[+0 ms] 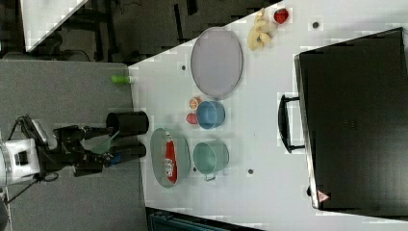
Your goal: Pick ketchup from strainer and place it on the table
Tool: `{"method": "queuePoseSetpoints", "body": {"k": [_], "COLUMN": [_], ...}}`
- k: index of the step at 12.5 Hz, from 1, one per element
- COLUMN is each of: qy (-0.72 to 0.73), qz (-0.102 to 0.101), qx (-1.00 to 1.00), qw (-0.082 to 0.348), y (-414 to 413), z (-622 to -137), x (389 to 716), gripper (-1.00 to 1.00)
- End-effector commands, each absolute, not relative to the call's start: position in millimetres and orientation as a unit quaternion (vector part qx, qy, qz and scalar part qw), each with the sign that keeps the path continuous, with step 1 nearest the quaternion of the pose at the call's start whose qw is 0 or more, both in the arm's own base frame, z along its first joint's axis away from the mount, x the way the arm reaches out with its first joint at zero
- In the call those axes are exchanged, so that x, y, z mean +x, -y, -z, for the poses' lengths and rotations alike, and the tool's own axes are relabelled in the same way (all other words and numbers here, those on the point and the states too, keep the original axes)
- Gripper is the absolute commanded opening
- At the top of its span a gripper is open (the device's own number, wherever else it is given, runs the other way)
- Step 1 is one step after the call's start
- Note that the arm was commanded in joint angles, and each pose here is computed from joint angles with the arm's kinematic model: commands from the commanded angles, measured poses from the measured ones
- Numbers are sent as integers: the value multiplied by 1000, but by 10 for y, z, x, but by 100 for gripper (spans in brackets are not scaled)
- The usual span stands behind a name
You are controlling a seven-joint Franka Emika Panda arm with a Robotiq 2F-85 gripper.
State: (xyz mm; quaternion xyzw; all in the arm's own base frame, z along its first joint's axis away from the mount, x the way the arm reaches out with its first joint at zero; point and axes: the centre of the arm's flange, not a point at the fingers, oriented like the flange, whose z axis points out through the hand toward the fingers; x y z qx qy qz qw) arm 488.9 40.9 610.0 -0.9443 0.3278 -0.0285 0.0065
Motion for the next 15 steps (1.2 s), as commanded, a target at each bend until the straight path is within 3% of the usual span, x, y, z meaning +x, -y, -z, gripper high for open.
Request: {"method": "queuePoseSetpoints", "body": {"k": [1, 4, 6, 11, 15], "qy": [-208, -127, -79, -13, -35], "qz": [-4, 17, 10, -35, -35], "qx": [-978, -992, -997, -999, -999], "qw": [-9, 5, 10, 10, 9], "y": [-1629, -2495, -2990, -3710, -3884], "z": [-5637, -5399, -5158, -4342, -3505], "x": [4857, 4746, 4607, 4262, 4090], "gripper": [100, 100, 100, 100, 100]}}
